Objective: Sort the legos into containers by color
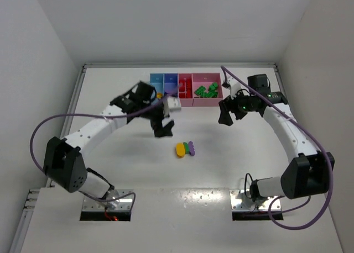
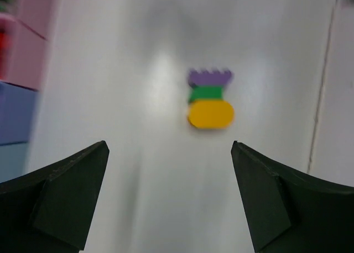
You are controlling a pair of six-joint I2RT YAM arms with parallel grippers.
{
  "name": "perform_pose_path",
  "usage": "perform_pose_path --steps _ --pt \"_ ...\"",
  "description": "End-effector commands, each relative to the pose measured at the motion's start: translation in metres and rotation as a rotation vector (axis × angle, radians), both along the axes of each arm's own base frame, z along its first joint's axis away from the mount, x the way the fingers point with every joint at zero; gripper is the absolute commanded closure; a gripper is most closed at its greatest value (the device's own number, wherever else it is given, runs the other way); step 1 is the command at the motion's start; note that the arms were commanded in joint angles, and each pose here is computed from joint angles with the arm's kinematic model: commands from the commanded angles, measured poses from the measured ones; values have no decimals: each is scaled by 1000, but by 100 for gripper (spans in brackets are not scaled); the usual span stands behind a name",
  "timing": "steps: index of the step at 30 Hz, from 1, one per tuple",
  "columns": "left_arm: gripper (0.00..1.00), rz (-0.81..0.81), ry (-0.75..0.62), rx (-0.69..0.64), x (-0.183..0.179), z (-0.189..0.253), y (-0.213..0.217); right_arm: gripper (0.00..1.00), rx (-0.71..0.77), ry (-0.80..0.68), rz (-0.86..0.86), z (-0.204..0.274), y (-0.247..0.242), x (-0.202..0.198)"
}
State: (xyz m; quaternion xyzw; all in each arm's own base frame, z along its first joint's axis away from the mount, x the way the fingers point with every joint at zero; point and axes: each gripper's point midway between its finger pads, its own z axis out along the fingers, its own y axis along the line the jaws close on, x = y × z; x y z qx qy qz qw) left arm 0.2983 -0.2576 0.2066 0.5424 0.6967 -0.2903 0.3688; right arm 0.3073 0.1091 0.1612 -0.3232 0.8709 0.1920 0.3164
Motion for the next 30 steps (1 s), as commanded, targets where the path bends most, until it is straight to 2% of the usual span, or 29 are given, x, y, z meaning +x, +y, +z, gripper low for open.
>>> perform_pose_path --steps 1,3,5,7,9,14,20,25,30 --pt "0 -155 29 233 -65 -81 25 15 34 -40 -37 6 2 16" --pt "0 -131 -27 207 -64 -87 18 15 34 -52 -63 8 -2 21" --pt "0 -79 -25 217 -74 -106 19 15 42 -43 -85 8 -5 22" --pt "0 -38 -84 170 -65 -108 9 15 49 -49 -93 9 -5 21" --pt "0 26 -82 168 -66 -121 11 15 54 -47 -111 10 -8 19" --pt "0 83 -153 107 -55 -122 -4 15 55 -59 -120 14 -12 9" --pt "0 18 -73 114 -67 -144 -22 15 52 -53 -153 12 -21 2" --pt "0 -44 -53 96 -68 -143 -46 15 53 -63 -172 15 -26 3" --pt "0 -37 -49 107 -58 -149 -54 15 60 -62 -183 15 -30 4"
